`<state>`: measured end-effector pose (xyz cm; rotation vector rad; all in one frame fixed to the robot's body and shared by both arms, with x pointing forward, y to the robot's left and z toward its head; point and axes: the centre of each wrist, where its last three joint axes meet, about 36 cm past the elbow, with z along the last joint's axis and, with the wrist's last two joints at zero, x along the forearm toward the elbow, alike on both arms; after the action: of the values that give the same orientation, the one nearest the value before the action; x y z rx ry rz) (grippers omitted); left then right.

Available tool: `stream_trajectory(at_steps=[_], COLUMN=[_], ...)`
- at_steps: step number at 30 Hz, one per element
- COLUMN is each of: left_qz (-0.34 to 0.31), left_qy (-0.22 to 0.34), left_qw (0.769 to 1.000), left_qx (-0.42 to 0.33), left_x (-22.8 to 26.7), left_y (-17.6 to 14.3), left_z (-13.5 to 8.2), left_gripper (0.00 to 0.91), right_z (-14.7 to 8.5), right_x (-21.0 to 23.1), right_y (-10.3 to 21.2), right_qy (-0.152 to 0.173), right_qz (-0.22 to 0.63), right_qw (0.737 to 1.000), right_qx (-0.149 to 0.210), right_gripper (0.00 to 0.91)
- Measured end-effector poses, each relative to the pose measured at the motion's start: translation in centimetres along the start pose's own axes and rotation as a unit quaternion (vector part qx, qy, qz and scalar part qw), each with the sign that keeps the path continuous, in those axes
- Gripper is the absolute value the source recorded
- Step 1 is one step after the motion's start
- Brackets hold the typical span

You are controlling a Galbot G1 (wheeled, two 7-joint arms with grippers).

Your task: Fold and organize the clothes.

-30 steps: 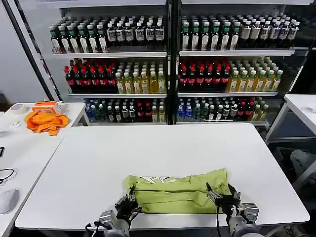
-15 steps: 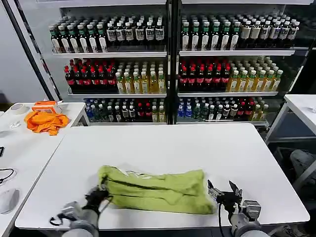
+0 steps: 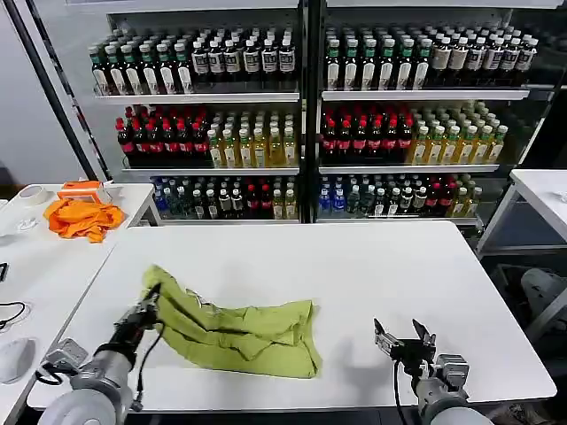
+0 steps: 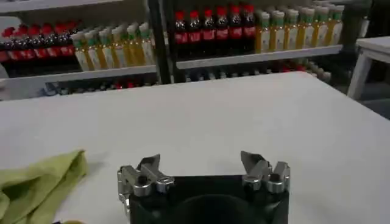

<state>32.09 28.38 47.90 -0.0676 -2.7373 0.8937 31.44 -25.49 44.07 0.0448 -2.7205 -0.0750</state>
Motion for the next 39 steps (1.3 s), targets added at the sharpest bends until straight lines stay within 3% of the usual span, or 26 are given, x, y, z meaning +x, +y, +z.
stream_trajectory(at_steps=[12, 13, 14, 15, 16, 20, 28, 39], left_qz=[0.103, 0.109, 0.114, 0.118, 0.122, 0.139, 0.164, 0.134], left_qy=[0.079, 0.086, 0.093, 0.101, 0.108, 0.136, 0.153, 0.133], left_qw=[0.989, 0.988, 0.987, 0.986, 0.985, 0.980, 0.974, 0.982], left_qx=[0.065, 0.066, 0.065, 0.063, 0.060, 0.040, 0.013, -0.029], left_x=[-1.1, -1.3, -1.5, -1.8, -2.0, -2.8, -3.5, -1.9], left_y=[-5.5, -5.8, -6.1, -6.2, -6.4, -6.9, -7.6, -6.0], left_z=[6.0, 6.5, 7.0, 7.5, 8.0, 9.8, 10.9, 9.5], left_gripper=[0.020, 0.050, 0.161, 0.363, 0.907, 0.907, 0.907, 0.907], right_z=[-0.4, -0.4, -0.4, -0.4, -0.4, -0.5, -0.8, -0.9], right_x=[-0.9, -0.9, -1.0, -1.0, -1.1, -1.3, -1.8, -2.1], right_y=[-0.6, -0.6, -0.5, -0.6, -0.6, -0.7, -1.0, -1.3], right_qy=[-0.020, -0.021, -0.022, -0.022, -0.023, -0.029, -0.037, -0.038], right_qz=[-0.003, -0.003, -0.004, -0.004, -0.004, -0.006, -0.003, -0.001], right_qw=[1.000, 1.000, 0.999, 0.999, 0.999, 0.999, 0.998, 0.998], right_qx=[0.022, 0.023, 0.024, 0.025, 0.026, 0.032, 0.040, 0.046], right_gripper=[0.907, 0.907, 0.907, 0.907, 0.907, 0.907, 0.907, 0.907])
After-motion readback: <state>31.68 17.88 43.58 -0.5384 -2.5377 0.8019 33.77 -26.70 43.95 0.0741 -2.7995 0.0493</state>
